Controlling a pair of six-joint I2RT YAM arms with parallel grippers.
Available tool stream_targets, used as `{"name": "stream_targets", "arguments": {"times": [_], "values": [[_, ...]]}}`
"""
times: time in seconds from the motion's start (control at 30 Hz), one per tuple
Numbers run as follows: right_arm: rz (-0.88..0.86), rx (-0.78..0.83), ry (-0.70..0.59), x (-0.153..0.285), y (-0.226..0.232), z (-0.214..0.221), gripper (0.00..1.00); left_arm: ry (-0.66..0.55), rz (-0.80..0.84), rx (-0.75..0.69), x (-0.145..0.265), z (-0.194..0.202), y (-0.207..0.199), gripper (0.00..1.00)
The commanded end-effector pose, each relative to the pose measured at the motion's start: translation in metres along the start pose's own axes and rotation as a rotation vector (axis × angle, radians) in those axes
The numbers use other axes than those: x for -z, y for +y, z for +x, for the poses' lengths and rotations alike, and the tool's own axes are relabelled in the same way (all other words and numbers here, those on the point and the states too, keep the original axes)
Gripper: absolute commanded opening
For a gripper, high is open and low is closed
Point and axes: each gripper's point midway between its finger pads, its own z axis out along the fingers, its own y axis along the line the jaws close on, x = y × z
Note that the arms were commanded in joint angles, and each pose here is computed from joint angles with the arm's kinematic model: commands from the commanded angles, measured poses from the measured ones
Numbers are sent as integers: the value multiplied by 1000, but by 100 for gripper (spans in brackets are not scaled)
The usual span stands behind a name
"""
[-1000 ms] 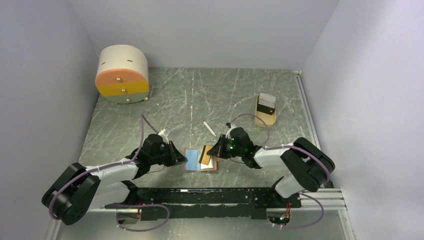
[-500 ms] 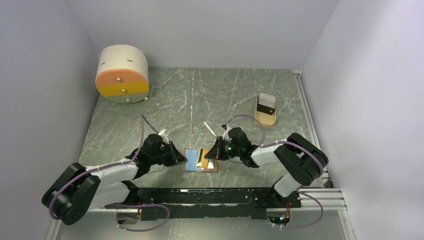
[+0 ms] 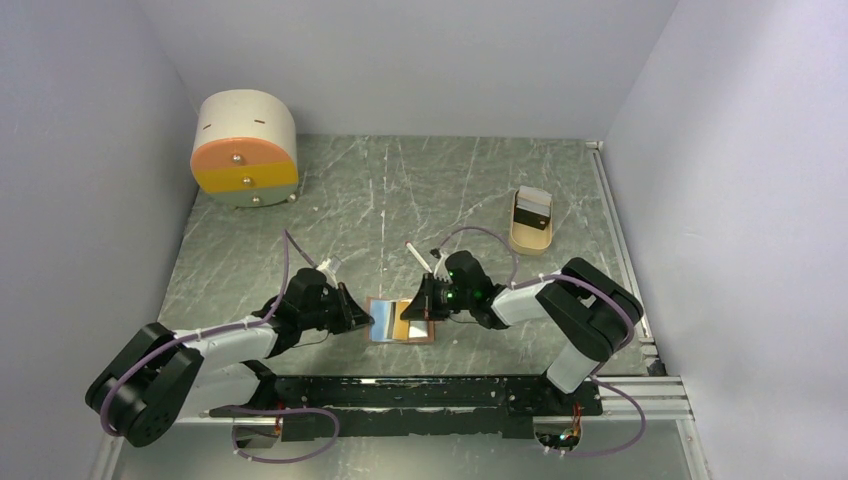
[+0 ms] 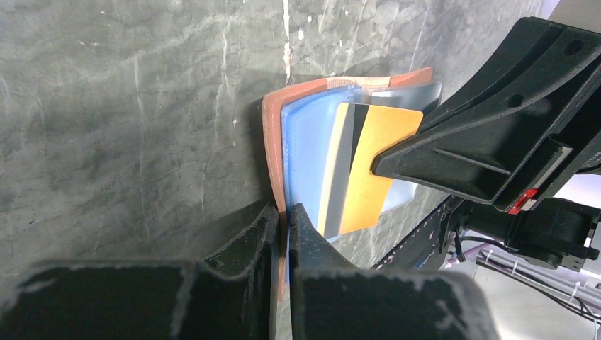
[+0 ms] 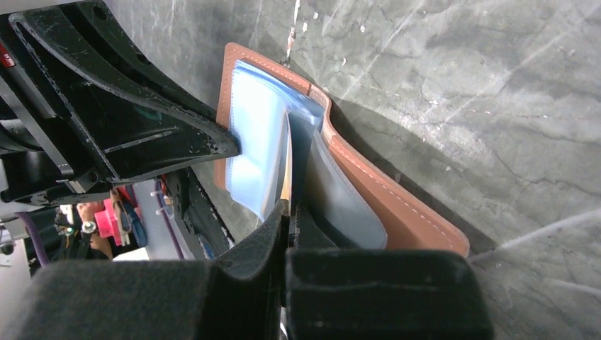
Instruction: Put the credit cards into the card holder
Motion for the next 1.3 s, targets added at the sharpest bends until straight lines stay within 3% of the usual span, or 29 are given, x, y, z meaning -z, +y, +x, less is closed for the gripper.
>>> {"name": "stream_targets", "arguments": {"times": [0.0,0.3,0.53,0.63,1.27], "values": [[106,16,65,-1,-24,15,0,9,-5,-14,2,1,-2,9],[120,15,111,-4,-26,19,1,10,2,-18,2,0,-4,9],[258,-10,24,7,-34,4,37,7,20,-14,4,1,-7,9],[309,4,-1,18,-36,-1,45,9,29,-10,5,1,-9,12],[116,-45,13,-12,3,7,42,30,84,-10,4,1,-23,9]]}}
